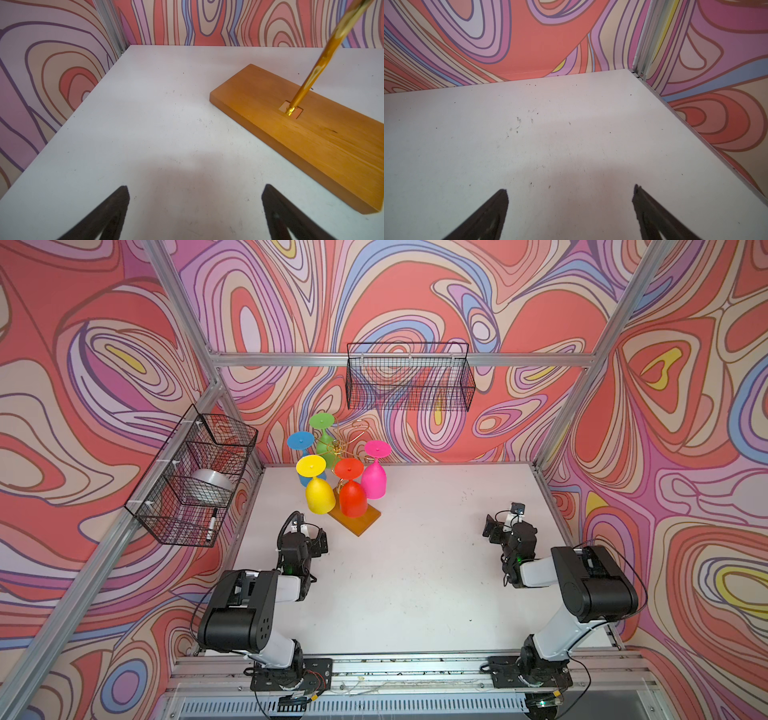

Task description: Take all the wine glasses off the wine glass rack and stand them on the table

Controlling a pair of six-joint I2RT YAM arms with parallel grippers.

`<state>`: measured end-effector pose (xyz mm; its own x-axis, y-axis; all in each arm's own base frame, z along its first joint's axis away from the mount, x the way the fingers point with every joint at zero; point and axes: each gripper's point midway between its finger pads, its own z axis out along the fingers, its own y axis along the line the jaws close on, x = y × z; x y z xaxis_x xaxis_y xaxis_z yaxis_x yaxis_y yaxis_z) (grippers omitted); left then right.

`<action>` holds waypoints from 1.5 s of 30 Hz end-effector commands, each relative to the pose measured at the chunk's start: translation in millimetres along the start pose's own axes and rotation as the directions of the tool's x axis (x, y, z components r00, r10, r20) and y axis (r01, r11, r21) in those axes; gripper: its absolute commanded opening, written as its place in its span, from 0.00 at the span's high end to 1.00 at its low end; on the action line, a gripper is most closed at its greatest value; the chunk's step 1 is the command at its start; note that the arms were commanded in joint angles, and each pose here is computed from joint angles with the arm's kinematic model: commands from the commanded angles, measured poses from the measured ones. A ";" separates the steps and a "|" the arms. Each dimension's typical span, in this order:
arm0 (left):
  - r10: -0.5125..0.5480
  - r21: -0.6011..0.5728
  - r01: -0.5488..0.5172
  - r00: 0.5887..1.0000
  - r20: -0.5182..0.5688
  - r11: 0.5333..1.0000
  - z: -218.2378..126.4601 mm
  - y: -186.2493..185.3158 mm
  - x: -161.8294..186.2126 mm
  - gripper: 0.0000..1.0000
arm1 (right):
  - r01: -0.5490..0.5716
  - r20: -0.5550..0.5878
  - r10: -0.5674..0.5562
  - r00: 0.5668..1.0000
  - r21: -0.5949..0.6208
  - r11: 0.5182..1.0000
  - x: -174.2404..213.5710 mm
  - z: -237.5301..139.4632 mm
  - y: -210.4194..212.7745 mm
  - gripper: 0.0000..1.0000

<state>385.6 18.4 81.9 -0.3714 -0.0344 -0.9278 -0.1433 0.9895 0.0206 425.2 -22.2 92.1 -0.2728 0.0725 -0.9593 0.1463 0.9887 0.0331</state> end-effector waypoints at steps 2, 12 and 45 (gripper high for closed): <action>0.011 -0.008 -0.011 1.000 0.024 1.000 3.1 0.0 -9.0 0.00 | 0.007 -0.004 -0.007 1.000 -0.008 1.000 0.8 2.0 3.0 0.02; 0.011 -0.008 -0.011 1.000 0.024 1.000 3.1 0.1 -8.9 0.00 | 0.008 -0.005 -0.008 1.000 -0.008 1.000 1.4 1.8 2.8 0.02; 0.078 -0.015 -0.077 0.994 0.077 0.997 -9.0 -12.4 -10.6 0.03 | 0.005 0.024 -0.005 1.000 0.008 1.000 -1.8 -3.4 1.2 0.02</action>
<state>384.7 3.4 86.1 -0.3513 0.0211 -0.9360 -0.1118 0.9916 0.0643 425.4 -22.5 94.2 -0.2634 0.0711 -0.9621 0.1504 0.9881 0.0319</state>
